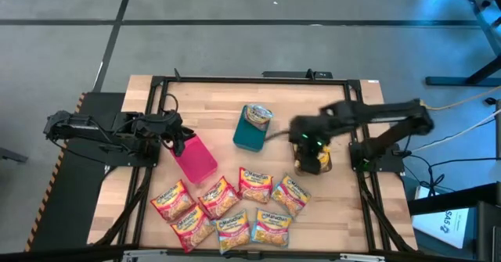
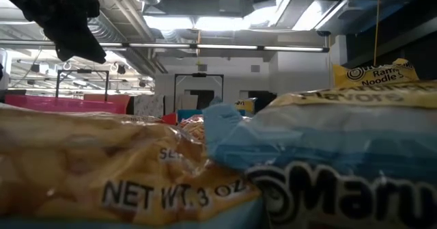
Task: Sort Maruchan noodles
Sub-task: Put the blue noodle pack into the blue bin
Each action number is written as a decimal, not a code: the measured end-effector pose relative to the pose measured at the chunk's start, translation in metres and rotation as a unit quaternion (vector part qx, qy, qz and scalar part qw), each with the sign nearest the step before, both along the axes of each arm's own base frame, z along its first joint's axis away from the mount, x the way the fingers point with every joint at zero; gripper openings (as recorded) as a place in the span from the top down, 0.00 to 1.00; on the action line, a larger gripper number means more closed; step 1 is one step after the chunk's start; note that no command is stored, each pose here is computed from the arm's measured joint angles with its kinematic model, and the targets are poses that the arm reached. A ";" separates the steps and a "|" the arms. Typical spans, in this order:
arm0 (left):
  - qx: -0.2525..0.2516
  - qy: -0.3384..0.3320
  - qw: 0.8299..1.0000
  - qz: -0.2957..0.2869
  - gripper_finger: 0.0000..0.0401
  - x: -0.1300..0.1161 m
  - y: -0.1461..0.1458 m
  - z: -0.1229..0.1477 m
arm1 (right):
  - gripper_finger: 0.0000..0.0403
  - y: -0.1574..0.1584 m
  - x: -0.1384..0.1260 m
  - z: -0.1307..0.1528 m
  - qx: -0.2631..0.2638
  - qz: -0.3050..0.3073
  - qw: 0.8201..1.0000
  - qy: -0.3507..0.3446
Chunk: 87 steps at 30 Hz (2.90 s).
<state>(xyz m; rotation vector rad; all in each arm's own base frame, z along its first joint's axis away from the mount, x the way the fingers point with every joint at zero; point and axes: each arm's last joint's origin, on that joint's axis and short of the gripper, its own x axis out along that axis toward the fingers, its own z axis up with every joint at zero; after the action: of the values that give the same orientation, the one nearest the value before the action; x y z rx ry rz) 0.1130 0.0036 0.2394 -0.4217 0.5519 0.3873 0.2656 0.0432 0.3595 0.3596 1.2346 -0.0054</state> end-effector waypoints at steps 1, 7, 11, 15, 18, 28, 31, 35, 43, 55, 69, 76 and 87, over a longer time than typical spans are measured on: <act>0.000 -0.001 1.000 0.000 0.79 0.000 0.000 0.000 | 0.86 0.005 -0.006 -0.001 0.007 -0.005 1.000 -0.012; 0.000 -0.002 1.000 0.000 0.79 0.000 0.000 0.000 | 0.86 0.038 -0.040 -0.024 0.043 -0.026 0.999 0.018; -0.003 -0.002 1.000 0.000 0.79 0.000 0.000 0.000 | 0.86 0.060 -0.057 -0.043 0.053 -0.034 0.996 0.061; -0.008 -0.003 1.000 -0.007 0.79 0.000 -0.001 0.000 | 0.86 0.086 -0.065 -0.061 0.059 -0.046 0.996 0.055; -0.010 -0.003 1.000 -0.009 0.79 0.000 -0.001 0.000 | 0.86 0.104 -0.070 -0.072 0.061 -0.073 0.995 0.024; -0.025 -0.007 1.000 0.001 0.79 0.001 -0.001 0.000 | 0.86 0.144 -0.098 -0.112 0.082 -0.219 0.968 -0.088; -0.062 -0.020 0.998 -0.007 0.79 0.006 -0.003 0.001 | 0.86 0.147 -0.105 -0.123 0.094 -0.249 0.959 -0.098; -0.110 -0.057 0.991 -0.054 0.79 0.029 -0.008 0.004 | 0.86 0.149 -0.111 -0.131 0.105 -0.266 0.954 -0.091; -0.171 -0.081 0.970 -0.149 0.79 0.083 -0.030 -0.008 | 0.85 0.144 -0.113 -0.144 0.108 -0.309 0.942 -0.072; -0.198 -0.161 0.946 -0.200 0.79 0.124 -0.060 -0.019 | 0.52 0.150 -0.108 -0.170 0.099 -0.381 0.917 -0.061; -0.194 -0.164 0.948 -0.192 0.79 0.126 -0.060 -0.021 | 0.47 0.166 -0.087 -0.210 0.148 -0.520 0.838 -0.072; -0.194 -0.174 0.946 -0.194 0.79 0.126 -0.060 -0.019 | 0.47 0.162 -0.071 -0.224 0.143 -0.541 0.826 -0.066; -0.191 -0.173 0.946 -0.196 0.79 0.126 -0.060 -0.019 | 0.60 0.155 -0.062 -0.227 0.132 -0.539 0.828 -0.082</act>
<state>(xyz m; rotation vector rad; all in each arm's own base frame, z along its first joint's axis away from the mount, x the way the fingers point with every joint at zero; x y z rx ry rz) 0.2393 -0.0566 0.2204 -0.7204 0.3515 -0.1844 0.2039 0.1982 0.1328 1.2427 0.7187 -0.7704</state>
